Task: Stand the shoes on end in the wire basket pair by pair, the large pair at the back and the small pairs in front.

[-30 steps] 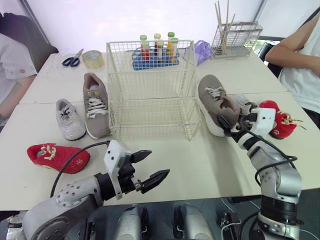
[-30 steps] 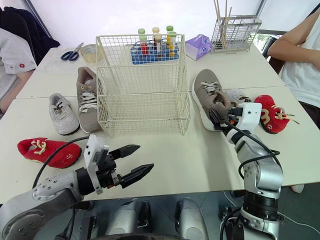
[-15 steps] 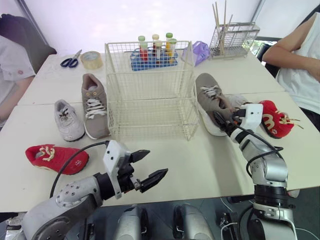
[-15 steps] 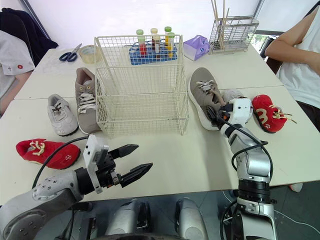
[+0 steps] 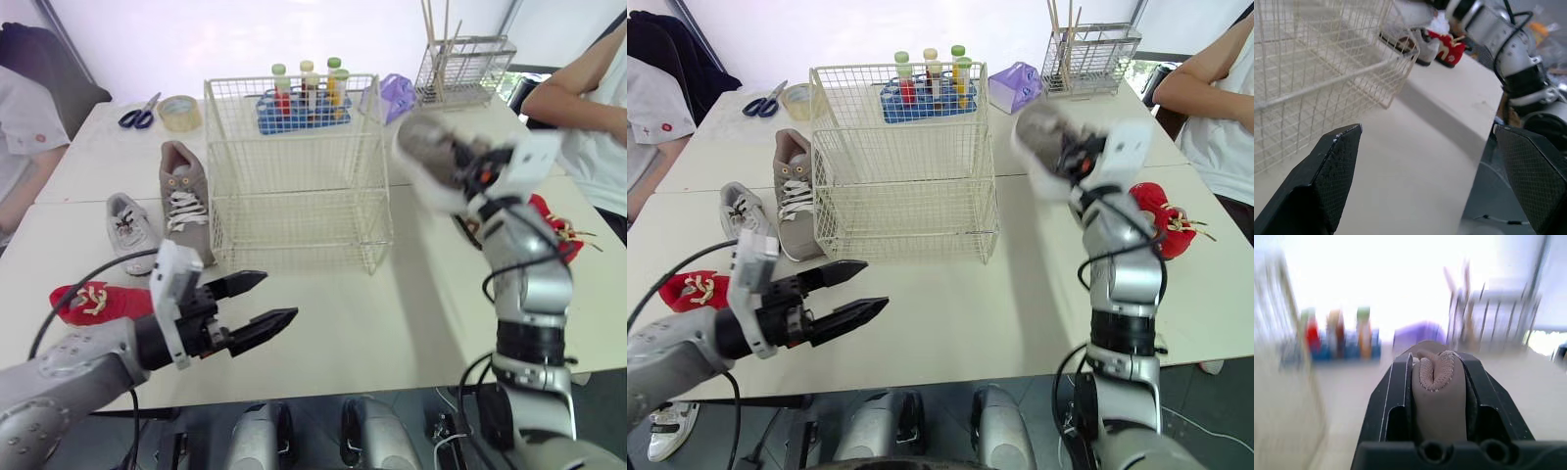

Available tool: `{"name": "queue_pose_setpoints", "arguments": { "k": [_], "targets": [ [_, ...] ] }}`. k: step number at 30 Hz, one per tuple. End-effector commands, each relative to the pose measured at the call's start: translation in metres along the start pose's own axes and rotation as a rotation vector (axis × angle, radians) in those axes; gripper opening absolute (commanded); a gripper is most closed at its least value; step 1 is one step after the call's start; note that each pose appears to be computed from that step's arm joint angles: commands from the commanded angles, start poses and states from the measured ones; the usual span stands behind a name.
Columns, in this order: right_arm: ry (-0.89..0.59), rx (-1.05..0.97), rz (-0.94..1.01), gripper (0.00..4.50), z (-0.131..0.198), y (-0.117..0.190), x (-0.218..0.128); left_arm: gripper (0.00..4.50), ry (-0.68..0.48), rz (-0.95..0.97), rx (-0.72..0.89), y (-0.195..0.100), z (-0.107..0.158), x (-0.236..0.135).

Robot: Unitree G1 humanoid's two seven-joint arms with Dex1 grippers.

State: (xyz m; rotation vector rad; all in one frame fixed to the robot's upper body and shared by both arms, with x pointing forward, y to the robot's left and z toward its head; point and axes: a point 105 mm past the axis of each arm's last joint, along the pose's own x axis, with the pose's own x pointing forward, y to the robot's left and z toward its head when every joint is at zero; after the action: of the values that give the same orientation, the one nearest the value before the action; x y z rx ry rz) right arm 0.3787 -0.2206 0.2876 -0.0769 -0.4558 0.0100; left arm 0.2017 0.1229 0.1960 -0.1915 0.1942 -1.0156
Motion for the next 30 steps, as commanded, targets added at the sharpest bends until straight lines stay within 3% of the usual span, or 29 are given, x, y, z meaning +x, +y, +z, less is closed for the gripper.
{"name": "queue_pose_setpoints", "arguments": {
  "k": [1, 6, 10, 15, 24, 30],
  "targets": [
    [-0.285, -0.058, -0.040, 1.15, 0.084, -0.018, 0.021, 4.50, -0.013, -0.013, 0.018, -0.001, 0.016, -0.008],
    [-0.418, -0.091, 0.088, 1.15, 0.128, -0.015, 0.039, 4.50, -0.014, 0.017, 0.027, 0.000, 0.025, -0.017],
    [-0.557, -0.030, 0.503, 1.15, 0.186, 0.025, 0.041, 4.50, -0.035, 0.078, 0.048, 0.005, 0.040, -0.034],
    [-0.701, 0.080, 0.962, 1.15, 0.237, 0.060, 0.012, 4.50, -0.074, 0.181, 0.094, 0.018, 0.066, -0.065],
    [-0.627, 0.162, 1.513, 1.15, 0.232, 0.080, -0.022, 4.50, -0.164, 0.304, 0.092, 0.027, 0.107, -0.138],
    [-0.568, 0.123, 1.692, 1.15, 0.228, 0.090, -0.031, 4.50, -0.209, 0.344, 0.084, 0.033, 0.129, -0.175]
  ]
}}
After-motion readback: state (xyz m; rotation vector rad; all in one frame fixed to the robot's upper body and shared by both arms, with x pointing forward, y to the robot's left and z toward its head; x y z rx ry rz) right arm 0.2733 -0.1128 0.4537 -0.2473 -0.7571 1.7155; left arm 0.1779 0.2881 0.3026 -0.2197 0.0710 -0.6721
